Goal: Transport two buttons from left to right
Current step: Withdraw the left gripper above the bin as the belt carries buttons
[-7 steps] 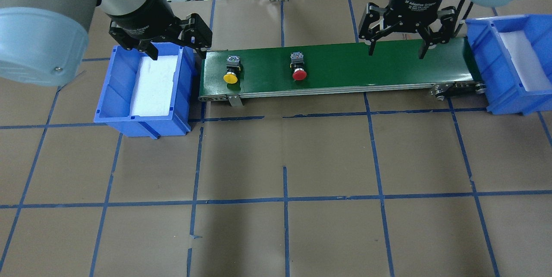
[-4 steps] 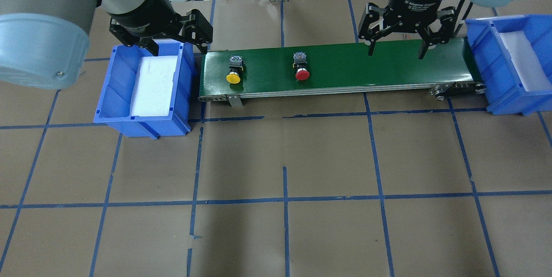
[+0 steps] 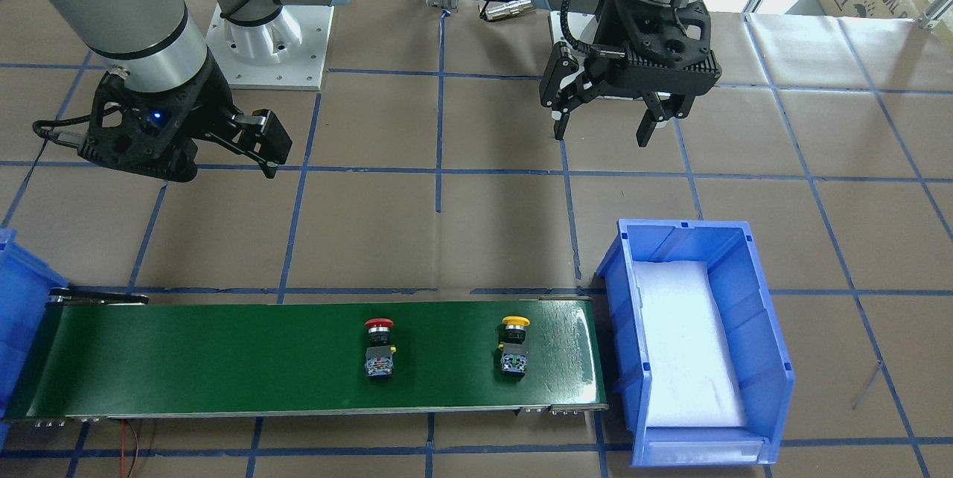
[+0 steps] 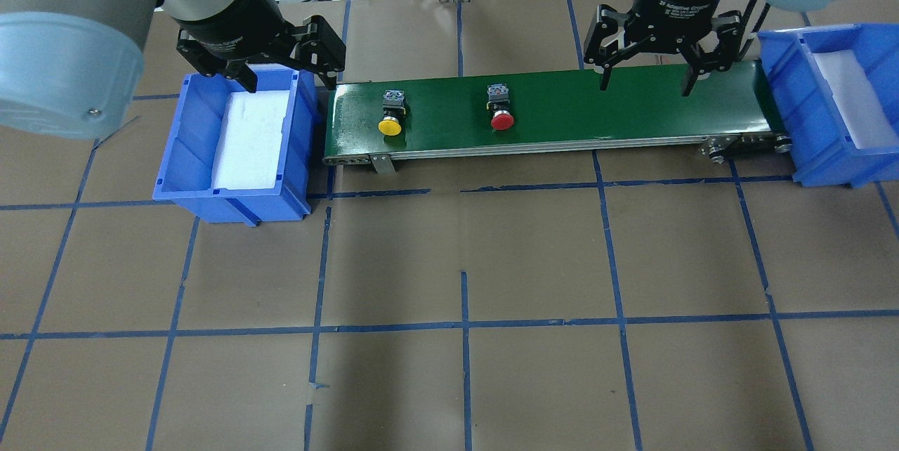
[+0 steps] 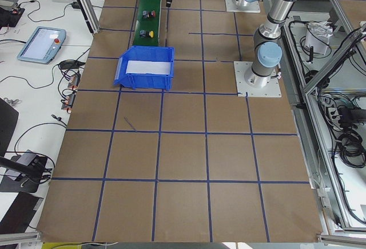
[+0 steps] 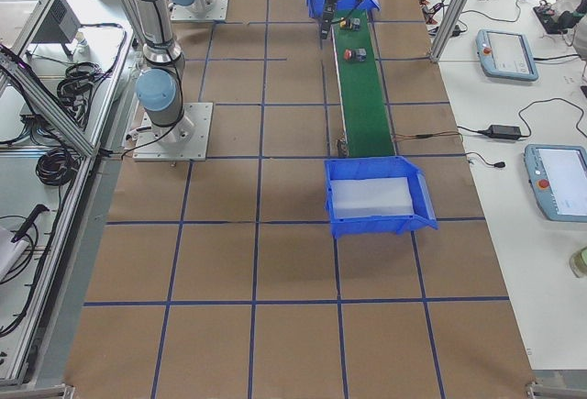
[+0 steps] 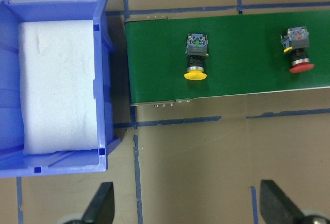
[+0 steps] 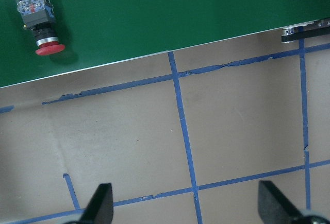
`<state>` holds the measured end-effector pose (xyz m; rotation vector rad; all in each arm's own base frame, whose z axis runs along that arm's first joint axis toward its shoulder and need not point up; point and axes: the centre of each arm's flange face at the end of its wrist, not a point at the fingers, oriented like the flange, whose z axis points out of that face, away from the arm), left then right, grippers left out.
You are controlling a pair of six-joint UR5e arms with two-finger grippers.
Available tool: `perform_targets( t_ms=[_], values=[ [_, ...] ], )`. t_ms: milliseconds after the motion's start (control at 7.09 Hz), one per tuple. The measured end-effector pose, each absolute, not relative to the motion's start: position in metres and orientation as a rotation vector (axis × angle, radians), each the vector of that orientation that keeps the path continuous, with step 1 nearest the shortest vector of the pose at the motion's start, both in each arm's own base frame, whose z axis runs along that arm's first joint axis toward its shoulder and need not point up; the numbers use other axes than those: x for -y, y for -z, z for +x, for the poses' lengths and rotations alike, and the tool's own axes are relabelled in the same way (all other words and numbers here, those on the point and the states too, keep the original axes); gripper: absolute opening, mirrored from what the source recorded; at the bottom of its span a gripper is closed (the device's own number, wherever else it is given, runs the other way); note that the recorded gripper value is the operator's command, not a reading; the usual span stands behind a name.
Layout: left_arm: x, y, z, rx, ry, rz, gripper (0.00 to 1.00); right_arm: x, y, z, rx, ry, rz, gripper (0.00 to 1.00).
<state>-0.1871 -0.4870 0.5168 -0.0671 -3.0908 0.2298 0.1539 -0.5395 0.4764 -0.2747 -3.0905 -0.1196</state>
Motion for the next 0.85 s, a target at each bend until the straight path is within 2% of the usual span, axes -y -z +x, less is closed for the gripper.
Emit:
perform_targets(
  t_ms=[846],
  values=[
    [0.4729,-0.5174,-0.1851,3.107,-0.157,-0.076,1.0,0.5427,-0.4769,0.1522,3.094,0.113,-0.239,1.0]
  ],
)
